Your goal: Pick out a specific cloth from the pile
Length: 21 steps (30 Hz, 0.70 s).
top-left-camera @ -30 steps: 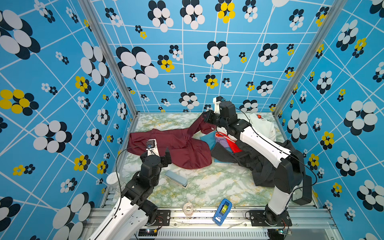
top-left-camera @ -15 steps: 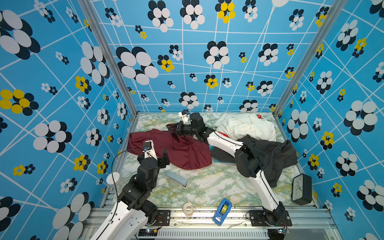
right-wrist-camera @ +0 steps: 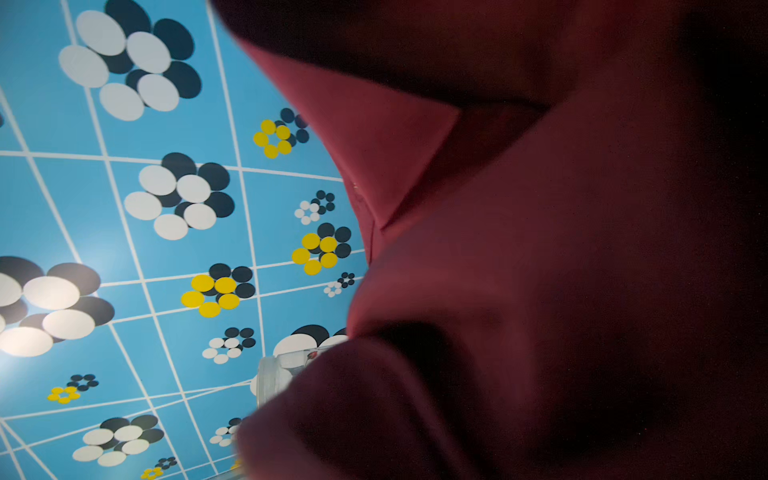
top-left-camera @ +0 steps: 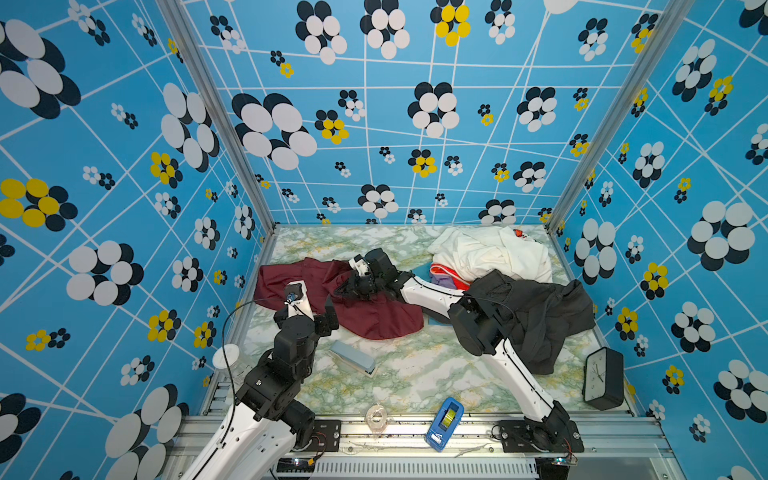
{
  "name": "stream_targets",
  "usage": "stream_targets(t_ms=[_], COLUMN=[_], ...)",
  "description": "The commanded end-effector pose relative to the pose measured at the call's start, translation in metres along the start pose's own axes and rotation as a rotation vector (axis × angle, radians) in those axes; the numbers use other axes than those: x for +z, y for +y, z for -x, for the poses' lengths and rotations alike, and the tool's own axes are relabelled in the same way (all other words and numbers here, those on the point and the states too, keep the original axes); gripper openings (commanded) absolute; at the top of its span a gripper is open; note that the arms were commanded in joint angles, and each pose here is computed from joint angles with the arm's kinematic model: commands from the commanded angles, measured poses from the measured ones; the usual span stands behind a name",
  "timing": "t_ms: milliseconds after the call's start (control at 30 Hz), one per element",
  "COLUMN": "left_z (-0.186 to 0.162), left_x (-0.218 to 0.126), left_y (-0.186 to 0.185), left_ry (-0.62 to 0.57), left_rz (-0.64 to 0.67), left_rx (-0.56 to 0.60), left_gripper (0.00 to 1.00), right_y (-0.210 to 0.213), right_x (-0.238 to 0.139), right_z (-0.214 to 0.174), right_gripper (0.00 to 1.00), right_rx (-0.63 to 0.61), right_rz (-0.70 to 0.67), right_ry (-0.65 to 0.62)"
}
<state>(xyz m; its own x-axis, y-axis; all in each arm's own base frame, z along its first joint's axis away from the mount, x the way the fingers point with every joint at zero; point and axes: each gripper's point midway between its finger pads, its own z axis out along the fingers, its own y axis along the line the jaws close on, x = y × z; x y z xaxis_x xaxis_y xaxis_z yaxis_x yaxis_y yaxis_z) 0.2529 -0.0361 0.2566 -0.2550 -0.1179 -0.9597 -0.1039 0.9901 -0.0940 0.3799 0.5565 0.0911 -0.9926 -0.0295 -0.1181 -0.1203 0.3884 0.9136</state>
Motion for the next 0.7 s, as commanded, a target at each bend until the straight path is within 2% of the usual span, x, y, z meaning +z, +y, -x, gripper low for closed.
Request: stream_targets(t_ms=[0, 133, 300, 400, 633, 667], left_z=[0.003, 0.002, 0.004, 0.007, 0.011, 0.012], left_x=[-0.002, -0.001, -0.003, -0.004, -0.008, -0.009], left_y=[0.001, 0.001, 0.001, 0.001, 0.001, 0.001], left_ry=[-0.009, -0.007, -0.009, -0.013, -0.026, -0.028], left_rz=[0.009, 0.010, 0.006, 0.000, -0.009, -0.011], left_rx=[-0.003, -0.001, -0.003, -0.010, -0.021, -0.020], left_gripper=[0.92, 0.92, 0.92, 0.92, 0.92, 0.92], right_y=[-0.029, -0.043, -0.028, 0.002, 0.051, 0.056], right_x=[0.003, 0.002, -0.008, -0.020, -0.055, -0.061], right_z=[-0.017, -0.032, -0.035, -0.030, -0.033, -0.034], right_gripper=[0.20, 0.55, 0.77, 0.85, 0.90, 0.99], right_rx=[0.007, -0.001, -0.048, -0.104, -0.196, -0.204], right_rz=[-0.097, -0.161, -0.142, -0.091, -0.059, -0.059], right_ry=[0.060, 0.102, 0.095, 0.066, 0.034, 0.027])
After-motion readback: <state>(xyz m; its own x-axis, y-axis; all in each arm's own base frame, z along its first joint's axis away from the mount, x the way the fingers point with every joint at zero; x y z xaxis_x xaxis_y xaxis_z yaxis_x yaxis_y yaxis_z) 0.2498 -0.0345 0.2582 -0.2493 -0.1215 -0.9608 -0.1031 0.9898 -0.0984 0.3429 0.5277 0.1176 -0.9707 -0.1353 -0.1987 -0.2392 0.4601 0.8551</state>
